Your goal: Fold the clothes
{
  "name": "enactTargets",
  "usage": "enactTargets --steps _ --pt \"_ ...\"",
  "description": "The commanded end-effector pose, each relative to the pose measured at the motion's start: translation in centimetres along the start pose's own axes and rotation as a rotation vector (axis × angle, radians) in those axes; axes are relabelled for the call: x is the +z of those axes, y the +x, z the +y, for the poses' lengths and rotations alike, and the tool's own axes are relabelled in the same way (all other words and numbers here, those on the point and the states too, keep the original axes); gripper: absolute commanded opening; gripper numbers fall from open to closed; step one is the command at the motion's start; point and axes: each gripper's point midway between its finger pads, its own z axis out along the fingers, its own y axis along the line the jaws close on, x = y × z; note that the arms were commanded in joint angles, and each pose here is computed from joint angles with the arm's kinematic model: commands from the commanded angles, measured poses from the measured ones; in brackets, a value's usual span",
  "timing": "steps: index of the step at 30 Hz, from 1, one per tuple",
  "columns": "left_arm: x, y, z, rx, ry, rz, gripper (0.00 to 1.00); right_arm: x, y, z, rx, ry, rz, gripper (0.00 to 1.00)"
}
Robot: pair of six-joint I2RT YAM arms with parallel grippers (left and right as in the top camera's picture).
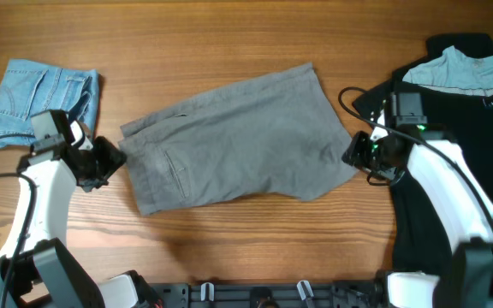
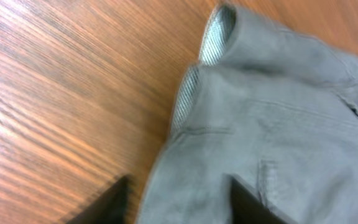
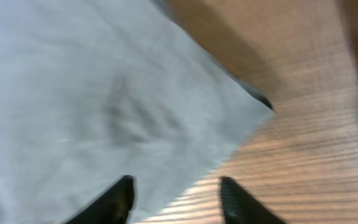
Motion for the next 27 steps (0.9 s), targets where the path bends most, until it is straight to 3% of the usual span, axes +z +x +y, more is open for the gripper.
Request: enactTargets --steps 1,2,6,11,14,18,21,22,27 --pt "-0.2 2.5 -0.5 0.072 0.049 0.116 0.99 -2.2 -0.7 4.5 -0.254 -0.227 -0.074 0.52" --pt "0.1 3.3 -0.2 0.102 0.050 0.137 1.00 -2.3 -0.6 5.9 -0.338 -0.296 -0.076 0.52" --pt "2.2 5.6 -1.3 0.180 0.186 0.240 1.00 0.0 -0.2 7.4 -0.410 -0.316 -0.039 0.52" --pt "6.2 6.2 0.3 0.173 0.133 0.319 0.91 4.5 2.1 8.8 -0.525 -0.350 0.086 0.51" --pt "7.7 5.9 -0.4 0.221 0.170 0.311 0.66 7.0 2.6 8.2 -0.519 -0.335 0.139 0.50" --pt "8.4 6.9 -2.4 0.319 0.177 0.313 0.50 8.0 2.8 7.8 -0.519 -0.328 0.161 0.50" --pt "8.9 8.0 -1.7 0.384 0.055 0.329 0.08 8.0 2.7 7.9 -0.522 -0.330 0.156 0.50" --pt "8.9 8.3 -1.3 0.379 0.034 0.342 0.04 8.0 2.7 7.9 -0.522 -0.330 0.156 0.47" --pt "6.2 6.7 1.0 0.294 -0.106 0.339 0.04 8.0 2.9 7.8 -0.517 -0.327 0.167 0.43"
